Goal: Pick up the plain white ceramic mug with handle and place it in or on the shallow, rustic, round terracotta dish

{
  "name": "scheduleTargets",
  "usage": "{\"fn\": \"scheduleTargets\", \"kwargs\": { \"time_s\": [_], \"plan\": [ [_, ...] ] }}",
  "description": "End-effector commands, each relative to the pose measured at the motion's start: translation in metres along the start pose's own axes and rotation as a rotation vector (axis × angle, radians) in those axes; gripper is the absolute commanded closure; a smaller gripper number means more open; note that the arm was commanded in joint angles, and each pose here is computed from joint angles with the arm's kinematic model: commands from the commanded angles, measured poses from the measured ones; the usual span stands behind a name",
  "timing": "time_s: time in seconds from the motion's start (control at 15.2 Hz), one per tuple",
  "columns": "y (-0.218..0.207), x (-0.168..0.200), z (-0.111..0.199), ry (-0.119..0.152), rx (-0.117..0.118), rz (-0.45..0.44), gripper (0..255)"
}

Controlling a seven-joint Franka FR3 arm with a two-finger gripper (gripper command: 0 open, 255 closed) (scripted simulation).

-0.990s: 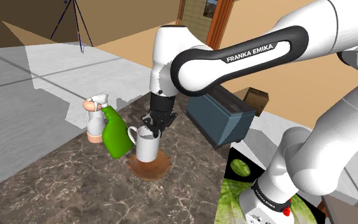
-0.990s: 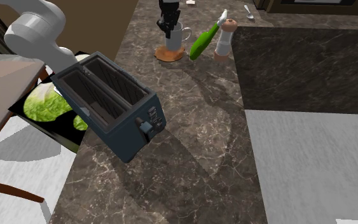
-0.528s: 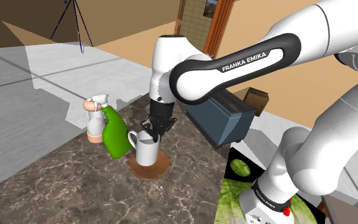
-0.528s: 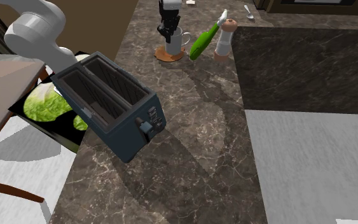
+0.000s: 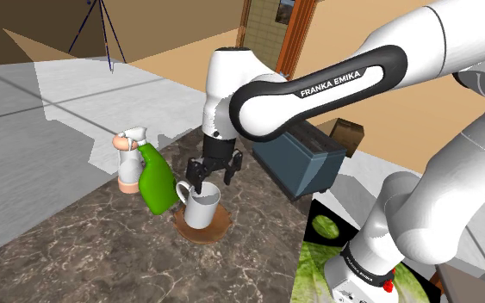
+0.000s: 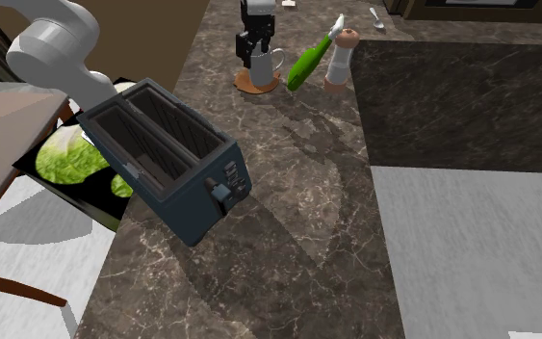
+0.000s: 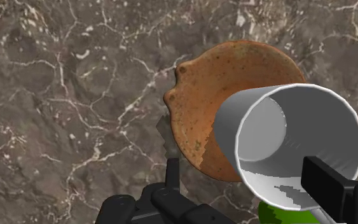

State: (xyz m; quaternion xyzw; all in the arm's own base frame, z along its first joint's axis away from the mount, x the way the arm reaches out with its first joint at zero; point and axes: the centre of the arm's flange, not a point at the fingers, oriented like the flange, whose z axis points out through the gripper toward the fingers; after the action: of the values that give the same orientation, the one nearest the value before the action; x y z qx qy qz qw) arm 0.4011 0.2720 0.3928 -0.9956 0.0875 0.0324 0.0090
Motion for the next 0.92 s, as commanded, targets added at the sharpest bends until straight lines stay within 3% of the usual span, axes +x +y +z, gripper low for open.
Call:
{"fn": "scheduleTargets", "kwargs": {
  "time_s": [0.0, 0.07, 0.33, 0.86],
  "plan": [
    [0.0, 0.0, 0.0, 0.0, 0.0, 0.0, 0],
    [0.0, 0.0, 0.0, 0.0, 0.0, 0.0, 0],
    [0.0, 0.0, -0.05, 0.0, 0.0, 0.0, 0],
    [0.0, 0.0, -0.05, 0.0, 0.0, 0.0, 0]
  ]
}}
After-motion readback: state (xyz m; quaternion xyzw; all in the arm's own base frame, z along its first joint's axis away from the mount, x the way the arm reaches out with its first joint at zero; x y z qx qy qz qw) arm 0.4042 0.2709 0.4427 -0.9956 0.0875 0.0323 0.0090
